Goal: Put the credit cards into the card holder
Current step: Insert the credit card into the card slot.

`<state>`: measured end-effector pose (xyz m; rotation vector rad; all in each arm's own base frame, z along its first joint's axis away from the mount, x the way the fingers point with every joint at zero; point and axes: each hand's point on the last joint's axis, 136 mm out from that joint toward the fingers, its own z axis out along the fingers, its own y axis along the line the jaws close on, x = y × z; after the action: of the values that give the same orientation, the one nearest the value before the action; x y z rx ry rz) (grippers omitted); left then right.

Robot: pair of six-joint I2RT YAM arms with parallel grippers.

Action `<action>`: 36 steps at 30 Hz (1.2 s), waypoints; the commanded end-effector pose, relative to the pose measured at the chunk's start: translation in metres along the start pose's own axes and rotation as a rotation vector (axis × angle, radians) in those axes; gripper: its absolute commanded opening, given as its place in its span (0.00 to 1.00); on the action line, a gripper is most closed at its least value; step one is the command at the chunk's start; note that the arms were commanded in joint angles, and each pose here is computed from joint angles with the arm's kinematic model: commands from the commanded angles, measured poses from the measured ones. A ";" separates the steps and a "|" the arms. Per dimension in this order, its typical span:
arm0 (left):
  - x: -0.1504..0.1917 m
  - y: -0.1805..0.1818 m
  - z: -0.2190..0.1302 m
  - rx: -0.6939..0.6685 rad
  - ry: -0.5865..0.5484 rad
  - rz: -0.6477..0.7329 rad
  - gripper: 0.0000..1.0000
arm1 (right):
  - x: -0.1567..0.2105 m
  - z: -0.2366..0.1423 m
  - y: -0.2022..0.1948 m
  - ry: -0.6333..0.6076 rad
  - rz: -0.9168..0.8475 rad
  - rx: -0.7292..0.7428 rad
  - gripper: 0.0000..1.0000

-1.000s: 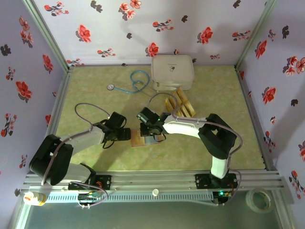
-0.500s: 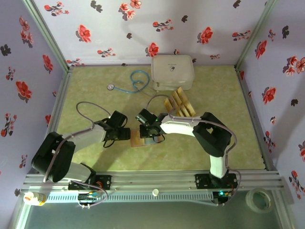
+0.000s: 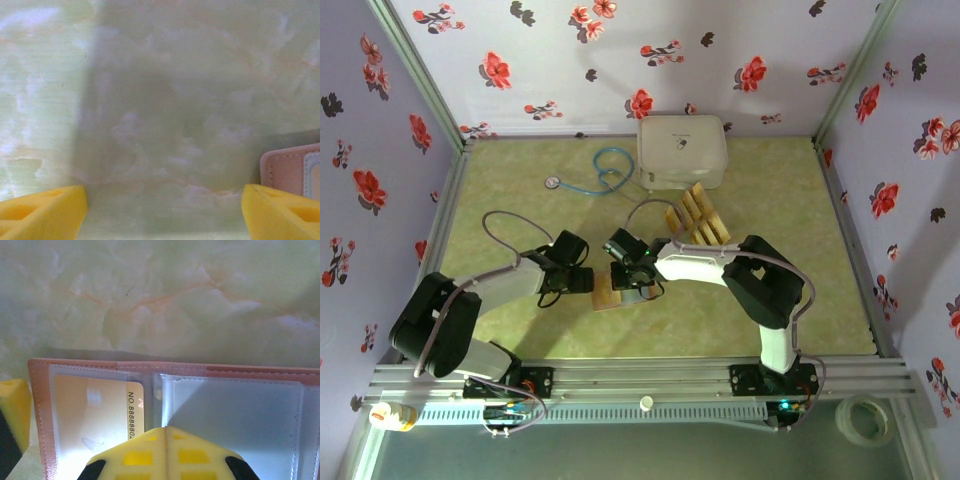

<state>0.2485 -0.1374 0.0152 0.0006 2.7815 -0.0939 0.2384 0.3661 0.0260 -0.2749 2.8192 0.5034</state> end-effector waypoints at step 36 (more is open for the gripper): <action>0.014 -0.007 0.017 0.046 0.068 0.011 0.81 | 0.005 0.005 0.025 0.026 -0.027 -0.055 0.00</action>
<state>0.2488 -0.1371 0.0143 0.0045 2.7859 -0.0856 0.2330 0.3774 0.0265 -0.3057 2.8263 0.5353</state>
